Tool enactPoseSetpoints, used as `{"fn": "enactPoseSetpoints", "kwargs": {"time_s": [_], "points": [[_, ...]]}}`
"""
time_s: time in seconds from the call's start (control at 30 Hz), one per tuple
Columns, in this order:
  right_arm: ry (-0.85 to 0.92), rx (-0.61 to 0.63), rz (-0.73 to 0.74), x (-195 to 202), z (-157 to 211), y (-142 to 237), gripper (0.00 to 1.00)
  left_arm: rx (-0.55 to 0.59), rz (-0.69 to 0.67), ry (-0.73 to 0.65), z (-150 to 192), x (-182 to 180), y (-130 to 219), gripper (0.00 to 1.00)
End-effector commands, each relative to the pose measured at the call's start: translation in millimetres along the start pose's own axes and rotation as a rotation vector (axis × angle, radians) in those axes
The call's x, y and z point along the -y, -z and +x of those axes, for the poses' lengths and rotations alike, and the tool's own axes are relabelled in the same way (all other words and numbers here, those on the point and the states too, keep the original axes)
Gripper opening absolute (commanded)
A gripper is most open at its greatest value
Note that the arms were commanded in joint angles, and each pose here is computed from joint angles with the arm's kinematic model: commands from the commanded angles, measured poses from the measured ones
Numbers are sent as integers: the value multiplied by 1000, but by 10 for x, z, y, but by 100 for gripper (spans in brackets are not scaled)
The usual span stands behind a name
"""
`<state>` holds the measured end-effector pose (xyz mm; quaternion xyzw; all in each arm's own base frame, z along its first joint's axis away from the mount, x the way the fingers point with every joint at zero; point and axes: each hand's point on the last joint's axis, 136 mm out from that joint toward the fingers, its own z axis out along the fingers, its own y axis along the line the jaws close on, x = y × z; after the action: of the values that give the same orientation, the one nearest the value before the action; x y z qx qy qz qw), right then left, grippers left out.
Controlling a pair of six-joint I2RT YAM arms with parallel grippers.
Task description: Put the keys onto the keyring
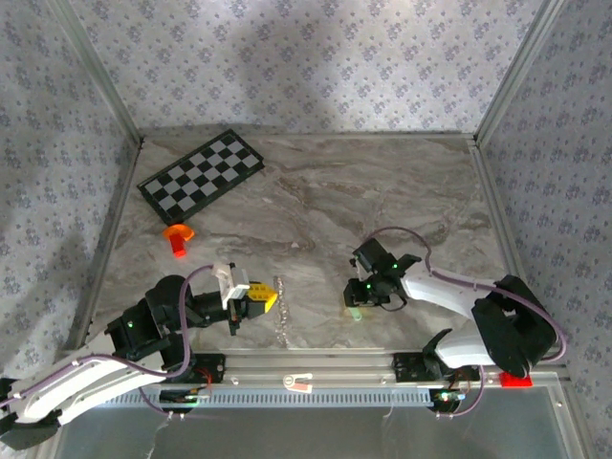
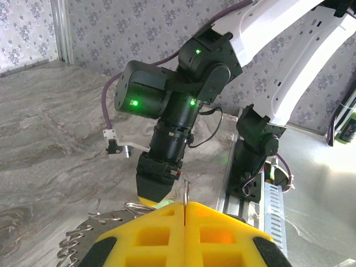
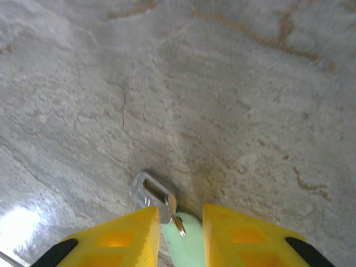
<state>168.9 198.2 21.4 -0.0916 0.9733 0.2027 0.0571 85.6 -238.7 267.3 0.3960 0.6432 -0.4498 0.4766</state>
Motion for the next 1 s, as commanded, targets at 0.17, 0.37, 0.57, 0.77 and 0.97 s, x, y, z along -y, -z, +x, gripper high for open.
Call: {"fn": "enactPoseSetpoints", "kwargs": {"time_s": [0.17, 0.37, 0.57, 0.77, 0.97], "points": [[37, -27, 50, 34, 51, 29, 19, 87, 42, -26, -301, 125, 71, 0], [60, -21, 65, 10, 24, 70, 12, 90, 43, -22, -292, 123, 75, 0], [79, -21, 70, -21, 1, 85, 11, 92, 47, -20, -282, 130, 82, 0], [89, -25, 87, -17, -32, 84, 9, 100, 50, -20, -292, 137, 95, 0], [99, -24, 89, -34, -61, 84, 4, 101, 49, -20, -295, 136, 95, 0]]}}
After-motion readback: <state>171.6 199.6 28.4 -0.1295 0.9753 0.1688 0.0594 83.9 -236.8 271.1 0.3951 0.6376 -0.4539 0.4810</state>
